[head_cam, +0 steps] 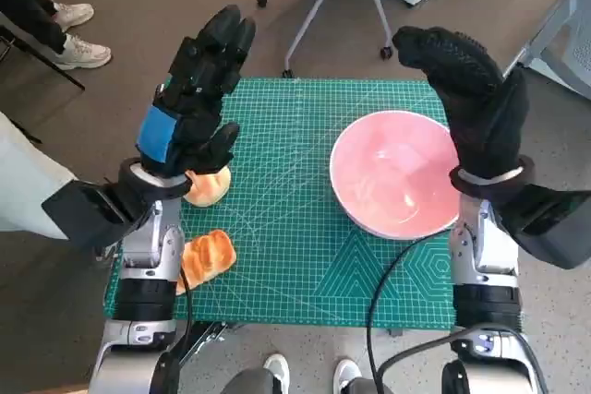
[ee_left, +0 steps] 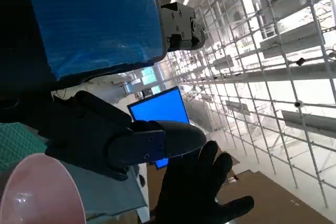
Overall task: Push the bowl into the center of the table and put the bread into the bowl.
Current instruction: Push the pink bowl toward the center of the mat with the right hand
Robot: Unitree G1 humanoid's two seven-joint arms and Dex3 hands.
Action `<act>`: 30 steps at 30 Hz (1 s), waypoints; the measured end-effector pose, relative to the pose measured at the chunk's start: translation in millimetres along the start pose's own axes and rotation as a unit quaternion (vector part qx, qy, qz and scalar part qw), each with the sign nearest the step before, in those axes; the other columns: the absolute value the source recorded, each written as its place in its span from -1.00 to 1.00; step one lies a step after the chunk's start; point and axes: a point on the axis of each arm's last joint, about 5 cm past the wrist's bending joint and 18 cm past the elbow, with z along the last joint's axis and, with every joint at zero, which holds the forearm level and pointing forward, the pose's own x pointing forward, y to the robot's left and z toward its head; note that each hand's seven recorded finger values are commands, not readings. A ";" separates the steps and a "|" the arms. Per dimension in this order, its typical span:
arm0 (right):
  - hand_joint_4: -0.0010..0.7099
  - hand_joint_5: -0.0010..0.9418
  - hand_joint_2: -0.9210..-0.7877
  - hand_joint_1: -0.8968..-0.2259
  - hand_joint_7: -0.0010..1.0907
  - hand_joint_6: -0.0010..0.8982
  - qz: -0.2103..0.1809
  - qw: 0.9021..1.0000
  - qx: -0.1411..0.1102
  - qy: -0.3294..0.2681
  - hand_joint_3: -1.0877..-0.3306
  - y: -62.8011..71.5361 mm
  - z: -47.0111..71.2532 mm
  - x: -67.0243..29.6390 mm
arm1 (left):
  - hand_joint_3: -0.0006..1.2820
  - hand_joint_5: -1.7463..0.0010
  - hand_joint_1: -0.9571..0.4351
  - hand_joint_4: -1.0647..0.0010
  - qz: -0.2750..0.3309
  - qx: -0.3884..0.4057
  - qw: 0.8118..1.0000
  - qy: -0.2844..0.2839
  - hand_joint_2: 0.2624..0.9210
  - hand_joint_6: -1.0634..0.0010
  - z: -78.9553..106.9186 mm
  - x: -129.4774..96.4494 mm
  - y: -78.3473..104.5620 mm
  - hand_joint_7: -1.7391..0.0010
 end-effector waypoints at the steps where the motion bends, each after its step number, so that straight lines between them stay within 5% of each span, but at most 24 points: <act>1: -0.55 -0.99 -1.00 -0.33 -0.03 -0.94 -0.003 1.000 -0.004 0.002 0.06 -3.9 0.1 -2.0 | -0.13 1.00 -0.66 0.83 0.000 -0.001 1.000 0.000 1.00 1.00 -0.1 0.0 -0.2 0.58; 9: -0.50 -1.00 -1.00 -0.33 -0.29 -0.75 -0.075 0.996 -0.044 0.037 0.10 -39.3 -7.1 -26.5 | -0.13 1.00 -0.66 0.83 0.002 -0.002 1.000 -0.002 1.00 1.00 -0.2 -0.1 -0.2 0.58; 15: -0.59 -1.00 -1.00 -0.30 -0.40 -0.78 -0.157 0.981 -0.067 0.090 0.06 -59.0 -14.5 -46.2 | -0.13 1.00 -0.66 0.83 0.002 -0.002 1.000 -0.002 1.00 1.00 -0.4 -0.2 -0.5 0.58; 22: -0.72 -1.00 -1.00 -0.13 -0.48 -0.81 -0.254 0.947 -0.075 0.182 -0.08 -72.5 -22.7 -69.6 | -0.14 1.00 -0.66 0.83 0.001 -0.005 1.000 -0.001 1.00 1.00 -1.6 -1.0 -0.4 0.59; 30: -0.72 -0.99 -1.00 -0.10 -0.60 -0.73 -0.324 0.905 -0.052 0.272 -0.19 -67.9 -35.7 -88.6 | -0.14 1.00 -0.65 0.83 0.000 -0.007 1.000 -0.002 1.00 1.00 -1.8 -1.4 0.1 0.59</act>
